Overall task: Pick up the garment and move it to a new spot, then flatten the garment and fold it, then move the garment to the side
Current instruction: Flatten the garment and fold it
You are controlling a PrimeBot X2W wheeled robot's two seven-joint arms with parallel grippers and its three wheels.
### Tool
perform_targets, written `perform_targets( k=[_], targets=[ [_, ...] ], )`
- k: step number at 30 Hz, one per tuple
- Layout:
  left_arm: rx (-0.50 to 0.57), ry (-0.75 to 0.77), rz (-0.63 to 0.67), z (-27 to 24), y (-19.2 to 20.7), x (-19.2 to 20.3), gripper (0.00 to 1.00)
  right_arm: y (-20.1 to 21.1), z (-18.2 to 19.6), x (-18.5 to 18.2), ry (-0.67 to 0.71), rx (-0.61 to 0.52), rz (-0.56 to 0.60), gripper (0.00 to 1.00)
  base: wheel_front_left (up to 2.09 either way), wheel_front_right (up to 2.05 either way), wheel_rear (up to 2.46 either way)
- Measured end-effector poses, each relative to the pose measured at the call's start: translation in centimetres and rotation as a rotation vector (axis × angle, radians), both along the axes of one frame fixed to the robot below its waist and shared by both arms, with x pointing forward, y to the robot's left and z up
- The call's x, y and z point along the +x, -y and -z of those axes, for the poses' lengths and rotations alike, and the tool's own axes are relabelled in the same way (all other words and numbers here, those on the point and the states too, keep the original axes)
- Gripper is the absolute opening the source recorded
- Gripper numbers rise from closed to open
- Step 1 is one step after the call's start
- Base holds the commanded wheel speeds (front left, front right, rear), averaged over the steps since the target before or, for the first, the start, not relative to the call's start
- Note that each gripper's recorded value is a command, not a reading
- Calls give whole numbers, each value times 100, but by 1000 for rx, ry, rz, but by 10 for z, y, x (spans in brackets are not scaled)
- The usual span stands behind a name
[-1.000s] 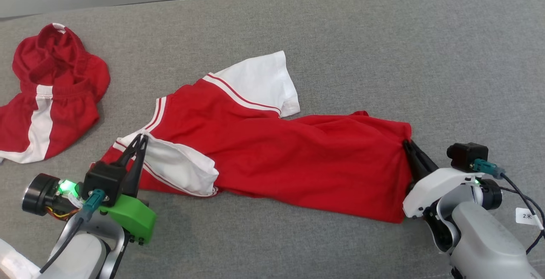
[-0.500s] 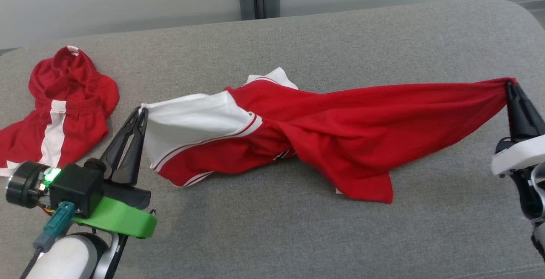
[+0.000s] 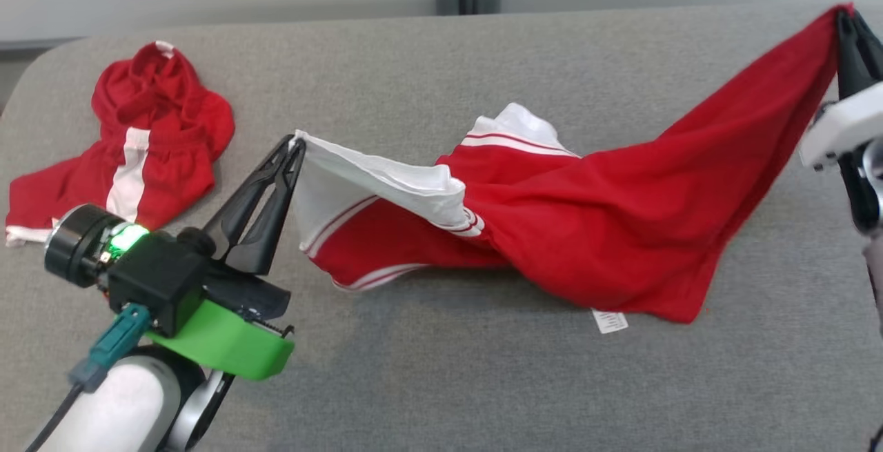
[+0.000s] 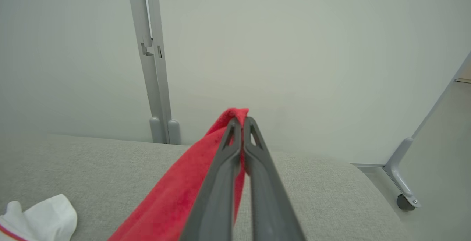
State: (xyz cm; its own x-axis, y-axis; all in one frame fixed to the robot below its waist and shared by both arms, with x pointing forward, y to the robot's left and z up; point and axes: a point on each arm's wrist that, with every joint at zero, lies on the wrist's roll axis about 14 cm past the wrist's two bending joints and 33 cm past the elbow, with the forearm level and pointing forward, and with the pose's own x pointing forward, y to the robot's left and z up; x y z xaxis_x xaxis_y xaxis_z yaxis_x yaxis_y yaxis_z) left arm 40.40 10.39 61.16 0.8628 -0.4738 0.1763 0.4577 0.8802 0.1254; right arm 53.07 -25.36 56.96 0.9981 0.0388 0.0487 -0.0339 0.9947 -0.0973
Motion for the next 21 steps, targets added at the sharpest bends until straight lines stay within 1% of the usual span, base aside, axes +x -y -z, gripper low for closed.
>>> perform_targets(
  k=[2,4,6,9,14,18,21],
  targets=[
    [12,-26,-13,13,-4,5,0,-15,5,15,7,-11,-25,100,0,0,0],
    [20,-54,-24,26,-7,8,0,-40,16,25,10,-3,-72,100,0,0,0],
    [31,-63,-38,35,-10,11,0,-56,28,27,1,4,-105,100,0,0,0],
    [32,-54,-63,38,-14,15,0,-63,41,19,-11,21,-125,100,0,0,0],
    [33,-21,-89,38,-18,21,0,-69,76,-31,-63,101,-155,100,0,0,0],
    [23,-5,-93,39,-15,24,0,-71,118,-95,-167,157,-161,100,0,0,0],
    [17,-1,-90,39,-13,22,0,-76,139,-139,-235,211,-152,100,0,0,0]
  ],
)
